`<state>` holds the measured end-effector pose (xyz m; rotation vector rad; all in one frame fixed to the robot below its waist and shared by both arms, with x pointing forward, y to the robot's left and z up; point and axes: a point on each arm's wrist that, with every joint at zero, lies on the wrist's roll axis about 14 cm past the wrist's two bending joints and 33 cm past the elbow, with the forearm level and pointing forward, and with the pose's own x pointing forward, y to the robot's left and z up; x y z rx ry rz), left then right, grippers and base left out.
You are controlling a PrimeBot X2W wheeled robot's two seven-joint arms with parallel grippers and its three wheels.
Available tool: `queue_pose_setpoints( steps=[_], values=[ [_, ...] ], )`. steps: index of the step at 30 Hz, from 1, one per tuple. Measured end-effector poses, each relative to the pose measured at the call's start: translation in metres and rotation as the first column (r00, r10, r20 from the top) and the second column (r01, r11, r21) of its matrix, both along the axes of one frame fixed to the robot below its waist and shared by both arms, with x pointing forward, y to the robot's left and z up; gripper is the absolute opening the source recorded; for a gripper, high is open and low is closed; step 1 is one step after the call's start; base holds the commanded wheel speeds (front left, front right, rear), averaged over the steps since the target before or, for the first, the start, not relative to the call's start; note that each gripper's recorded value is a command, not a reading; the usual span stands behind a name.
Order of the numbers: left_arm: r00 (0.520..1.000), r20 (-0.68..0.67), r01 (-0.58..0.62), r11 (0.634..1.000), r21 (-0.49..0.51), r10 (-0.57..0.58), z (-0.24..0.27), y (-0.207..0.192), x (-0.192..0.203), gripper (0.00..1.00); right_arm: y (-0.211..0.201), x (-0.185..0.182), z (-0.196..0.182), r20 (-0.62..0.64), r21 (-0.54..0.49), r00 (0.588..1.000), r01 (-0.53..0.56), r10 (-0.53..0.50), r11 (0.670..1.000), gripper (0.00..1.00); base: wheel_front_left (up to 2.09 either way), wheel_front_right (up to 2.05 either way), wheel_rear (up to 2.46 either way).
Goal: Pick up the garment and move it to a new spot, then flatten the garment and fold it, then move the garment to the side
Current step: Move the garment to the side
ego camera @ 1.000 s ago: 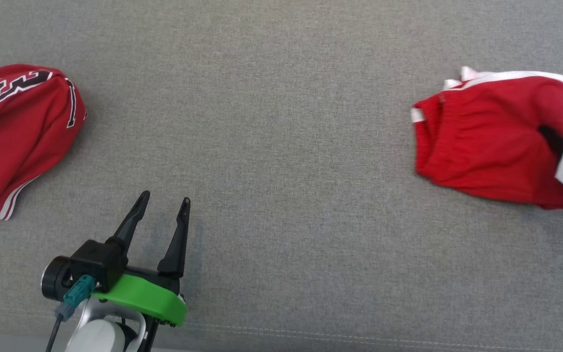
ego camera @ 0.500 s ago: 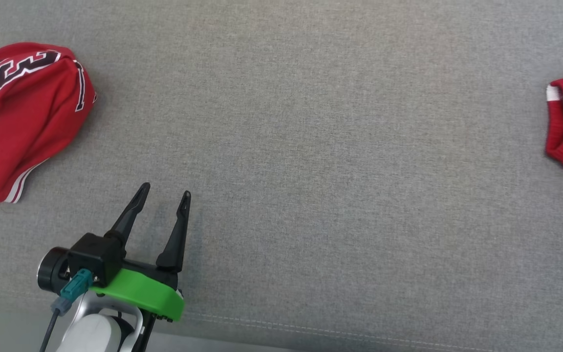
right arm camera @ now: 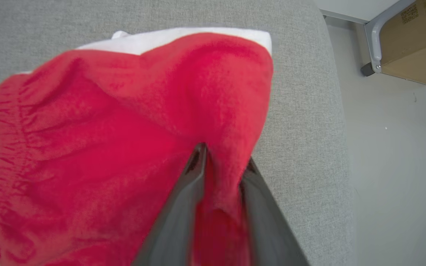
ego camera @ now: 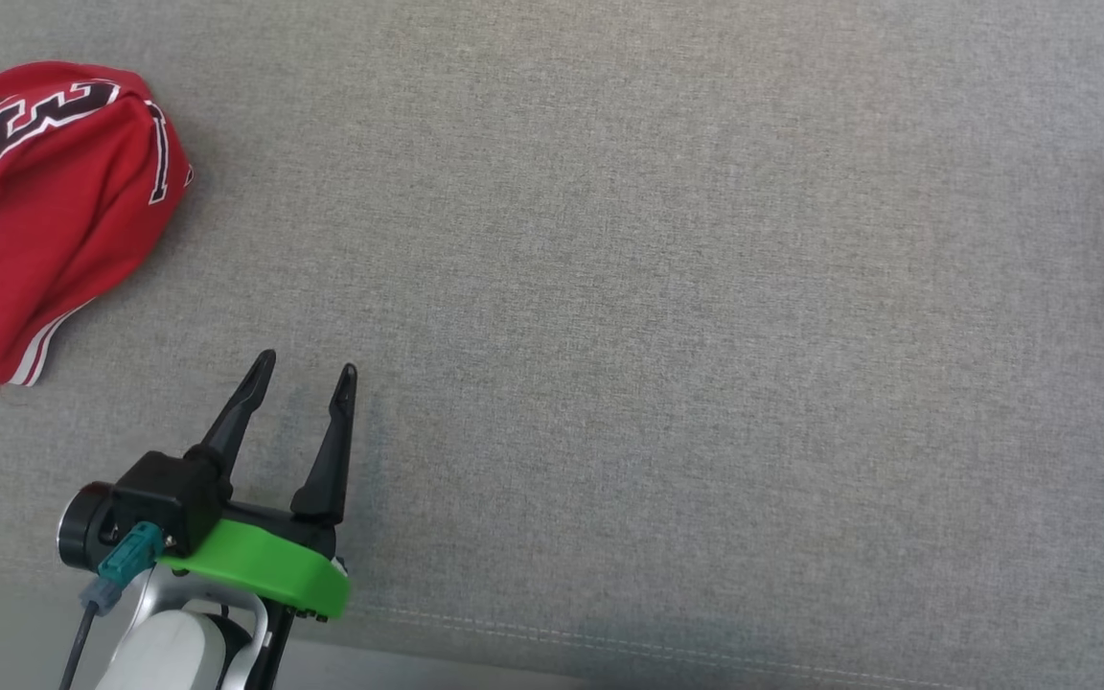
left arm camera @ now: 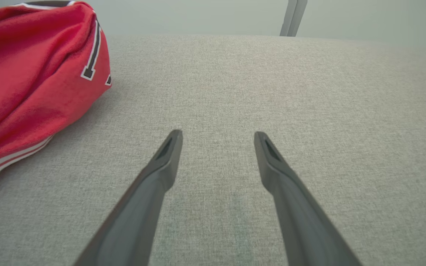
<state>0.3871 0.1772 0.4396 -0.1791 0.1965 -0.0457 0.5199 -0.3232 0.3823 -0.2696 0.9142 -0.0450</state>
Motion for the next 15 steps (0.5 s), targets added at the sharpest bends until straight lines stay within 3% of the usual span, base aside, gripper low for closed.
queue_pose_setpoints(
  steps=[1,10,15],
  values=[
    [1.0,-0.001,0.0,1.0,-0.003,0.0,0.0,0.0,0.001,1.0,-0.001,-0.001,0.0,-0.002,-0.004,1.0,0.002,-0.002,1.0,1.0,0.0,0.0,0.0],
    [1.0,0.003,0.016,1.0,-0.023,-0.016,-0.002,-0.006,0.009,1.0,-0.024,-0.013,0.005,0.022,-0.036,0.999,0.05,-0.049,0.998,1.0,0.0,0.0,0.0],
    [0.999,0.017,0.032,0.999,-0.028,-0.031,0.0,-0.012,0.013,1.0,-0.016,-0.002,0.028,0.167,-0.028,0.986,0.011,-0.006,1.0,1.0,0.0,0.0,0.0]
  ],
)
